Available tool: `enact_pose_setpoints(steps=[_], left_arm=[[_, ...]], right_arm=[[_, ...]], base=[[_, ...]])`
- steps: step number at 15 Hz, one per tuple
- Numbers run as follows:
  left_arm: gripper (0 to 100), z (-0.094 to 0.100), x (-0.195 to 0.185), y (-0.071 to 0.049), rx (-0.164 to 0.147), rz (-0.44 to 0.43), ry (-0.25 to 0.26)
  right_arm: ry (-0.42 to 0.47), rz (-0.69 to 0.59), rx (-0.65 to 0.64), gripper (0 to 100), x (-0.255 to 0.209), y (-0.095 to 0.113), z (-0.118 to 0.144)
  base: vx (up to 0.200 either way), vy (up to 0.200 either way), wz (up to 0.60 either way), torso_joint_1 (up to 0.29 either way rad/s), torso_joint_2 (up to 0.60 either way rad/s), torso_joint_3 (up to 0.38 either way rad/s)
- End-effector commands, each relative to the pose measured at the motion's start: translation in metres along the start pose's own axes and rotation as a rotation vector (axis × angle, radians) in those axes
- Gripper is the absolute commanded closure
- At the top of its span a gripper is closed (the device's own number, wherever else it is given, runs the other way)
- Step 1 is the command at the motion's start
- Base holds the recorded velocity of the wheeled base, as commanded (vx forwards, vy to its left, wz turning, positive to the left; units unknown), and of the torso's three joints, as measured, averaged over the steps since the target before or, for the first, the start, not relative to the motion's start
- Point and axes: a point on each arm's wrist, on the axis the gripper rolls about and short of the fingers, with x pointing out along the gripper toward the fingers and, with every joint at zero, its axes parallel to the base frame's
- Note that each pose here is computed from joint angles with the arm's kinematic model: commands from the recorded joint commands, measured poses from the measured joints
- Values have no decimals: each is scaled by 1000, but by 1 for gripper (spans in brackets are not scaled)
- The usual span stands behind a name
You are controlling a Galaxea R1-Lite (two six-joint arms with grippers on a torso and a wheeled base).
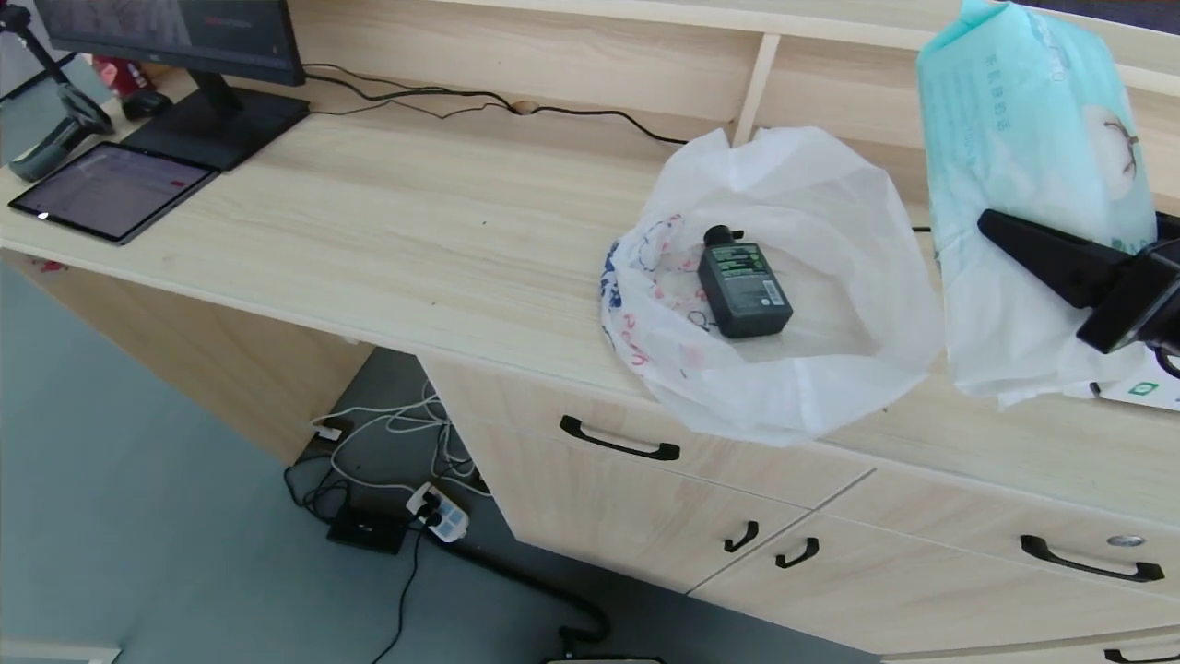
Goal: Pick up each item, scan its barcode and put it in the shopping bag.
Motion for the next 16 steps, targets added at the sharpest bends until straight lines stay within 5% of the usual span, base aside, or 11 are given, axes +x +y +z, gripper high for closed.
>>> enact_pose_setpoints(steps=[1,3,8,16], left_arm=[[0,0,0,0,0,0,-1],[0,0,0,0,-2,1,-1],[0,0,0,0,-3,0,-1],[0,0,0,0,-5,1,-4]], right_arm=[[1,-6,-1,100,1,-1,0],[-11,-20,14,100,3,-8,9],[133,107,140,100,20,-11,50],[495,163,183,100,37,-6,21]], base=[[0,0,600,7,7,7],[0,0,300,-1,-4,-4],[0,0,0,0,0,0],[0,0,0,0,0,0]])
